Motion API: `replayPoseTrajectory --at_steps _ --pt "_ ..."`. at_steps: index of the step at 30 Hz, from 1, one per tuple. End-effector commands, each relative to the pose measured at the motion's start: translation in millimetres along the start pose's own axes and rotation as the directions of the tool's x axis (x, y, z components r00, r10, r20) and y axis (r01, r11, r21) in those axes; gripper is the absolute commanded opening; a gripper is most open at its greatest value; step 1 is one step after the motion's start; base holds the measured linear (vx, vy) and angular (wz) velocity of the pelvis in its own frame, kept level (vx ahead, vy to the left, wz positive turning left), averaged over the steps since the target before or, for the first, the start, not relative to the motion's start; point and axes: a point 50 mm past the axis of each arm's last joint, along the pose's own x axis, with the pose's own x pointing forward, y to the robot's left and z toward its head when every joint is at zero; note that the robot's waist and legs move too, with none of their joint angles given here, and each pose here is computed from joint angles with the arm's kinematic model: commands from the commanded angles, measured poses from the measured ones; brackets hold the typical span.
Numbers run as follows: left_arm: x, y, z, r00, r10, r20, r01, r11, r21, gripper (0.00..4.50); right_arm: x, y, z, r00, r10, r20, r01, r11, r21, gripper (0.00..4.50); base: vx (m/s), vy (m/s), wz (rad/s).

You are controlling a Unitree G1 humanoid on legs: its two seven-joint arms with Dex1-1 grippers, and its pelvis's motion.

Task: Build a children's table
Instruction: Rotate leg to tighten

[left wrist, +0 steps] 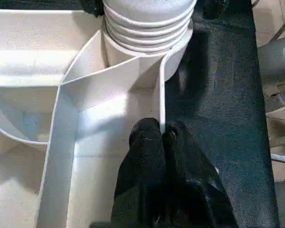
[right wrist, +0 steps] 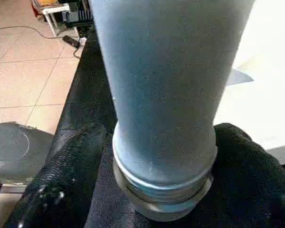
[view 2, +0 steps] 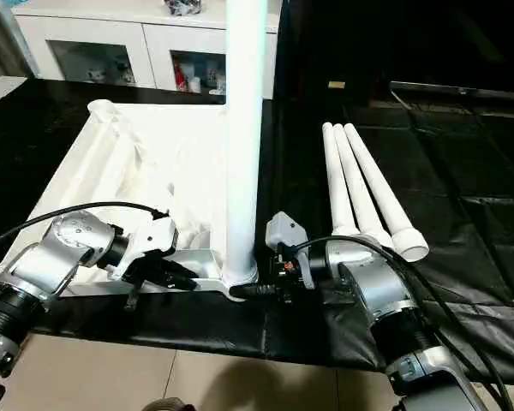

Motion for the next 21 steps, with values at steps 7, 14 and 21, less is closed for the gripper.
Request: replayPoseTrajectory --at_steps 7,14,21 --pt "8 -3.8 -2.6 0.997 -0.07 -0.041 0.071 0.997 0.018 0.0 2.4 -2.9 4.7 1.0 0.023 0.004 -0.023 1.0 -0.022 2.85 0.0 0.0 0.0" --pt "8 -3.2 -2.9 0.997 -0.071 -0.035 0.071 0.997 0.01 0.0 3.8 -0.9 1.8 0.999 0.035 0.006 -0.035 0.999 -0.014 2.72 0.0 0.0 0.0" --pt "16 7.2 7.9 0.994 0.081 0.078 -0.073 0.992 -0.107 0.0 15.4 1.3 -4.8 0.99 -0.125 0.063 0.121 0.991 0.061 2.7 0.0 0.0 0.0"
